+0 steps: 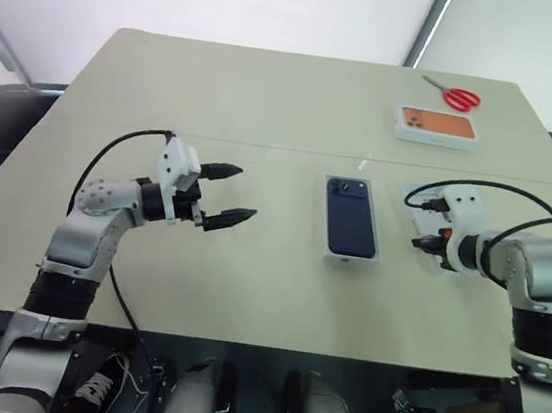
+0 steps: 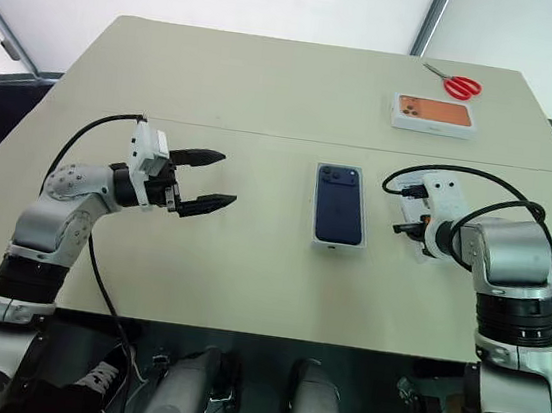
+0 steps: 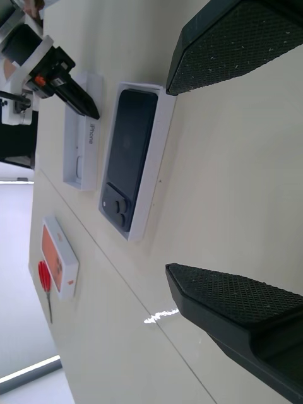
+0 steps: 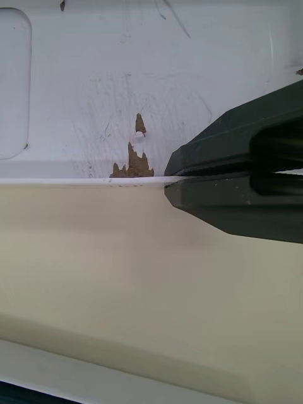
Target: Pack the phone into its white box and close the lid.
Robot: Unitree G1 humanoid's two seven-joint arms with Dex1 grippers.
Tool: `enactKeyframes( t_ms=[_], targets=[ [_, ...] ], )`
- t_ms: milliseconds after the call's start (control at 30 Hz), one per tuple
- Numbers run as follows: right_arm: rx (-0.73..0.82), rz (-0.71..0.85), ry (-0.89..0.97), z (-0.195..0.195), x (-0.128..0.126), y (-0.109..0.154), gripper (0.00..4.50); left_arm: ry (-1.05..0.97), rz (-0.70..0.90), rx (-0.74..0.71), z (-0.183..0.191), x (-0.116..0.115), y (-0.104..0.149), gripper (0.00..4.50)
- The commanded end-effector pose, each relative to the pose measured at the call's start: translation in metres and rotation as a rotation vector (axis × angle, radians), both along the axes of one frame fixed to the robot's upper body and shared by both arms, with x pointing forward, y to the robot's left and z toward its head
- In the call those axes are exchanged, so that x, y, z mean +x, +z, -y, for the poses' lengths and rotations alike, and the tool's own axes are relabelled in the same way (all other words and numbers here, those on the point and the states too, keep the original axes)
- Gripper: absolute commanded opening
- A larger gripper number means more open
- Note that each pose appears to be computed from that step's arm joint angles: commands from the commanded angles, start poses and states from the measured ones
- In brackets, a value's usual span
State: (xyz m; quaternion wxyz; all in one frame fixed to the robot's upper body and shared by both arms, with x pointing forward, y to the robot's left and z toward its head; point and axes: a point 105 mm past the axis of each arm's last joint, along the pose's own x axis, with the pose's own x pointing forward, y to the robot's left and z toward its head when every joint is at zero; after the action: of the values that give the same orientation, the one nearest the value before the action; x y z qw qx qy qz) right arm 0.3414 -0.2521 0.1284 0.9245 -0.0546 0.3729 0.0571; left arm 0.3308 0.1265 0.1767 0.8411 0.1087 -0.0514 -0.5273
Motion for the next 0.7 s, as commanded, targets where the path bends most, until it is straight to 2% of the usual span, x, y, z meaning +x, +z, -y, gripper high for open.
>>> enactKeyframes(
  t_ms=[33,200,267,333,400,567,700],
  targets=[
    [0.087,0.099,-0.003,-0.01,0.013,0.027,0.03,-0.004,0.037,0.018,0.0,0.0,0.008,4.5],
    [0.293,0.321,0.018,-0.029,0.038,0.081,0.03,0.04,0.016,-0.017,-0.002,0.009,0.011,4.5],
    [0.477,0.371,0.037,-0.045,0.042,0.102,0.03,0.058,-0.013,-0.032,-0.002,0.012,0.009,4.5],
    [0.812,0.319,0.106,-0.079,0.04,0.113,0.03,0.093,-0.117,-0.067,-0.005,0.019,0.005,4.5],
    [1.013,0.29,0.159,-0.102,0.038,0.12,0.03,0.107,-0.192,-0.091,-0.005,0.023,0.002,4.5],
    [1.117,0.282,0.352,-0.153,0.017,0.12,0.03,0.14,-0.222,-0.14,-0.001,0.025,0.006,4.5],
    [1.214,0.193,0.386,-0.17,0.005,0.103,0.03,0.16,-0.213,-0.13,0.0,0.024,0.005,4.5]
  ],
)
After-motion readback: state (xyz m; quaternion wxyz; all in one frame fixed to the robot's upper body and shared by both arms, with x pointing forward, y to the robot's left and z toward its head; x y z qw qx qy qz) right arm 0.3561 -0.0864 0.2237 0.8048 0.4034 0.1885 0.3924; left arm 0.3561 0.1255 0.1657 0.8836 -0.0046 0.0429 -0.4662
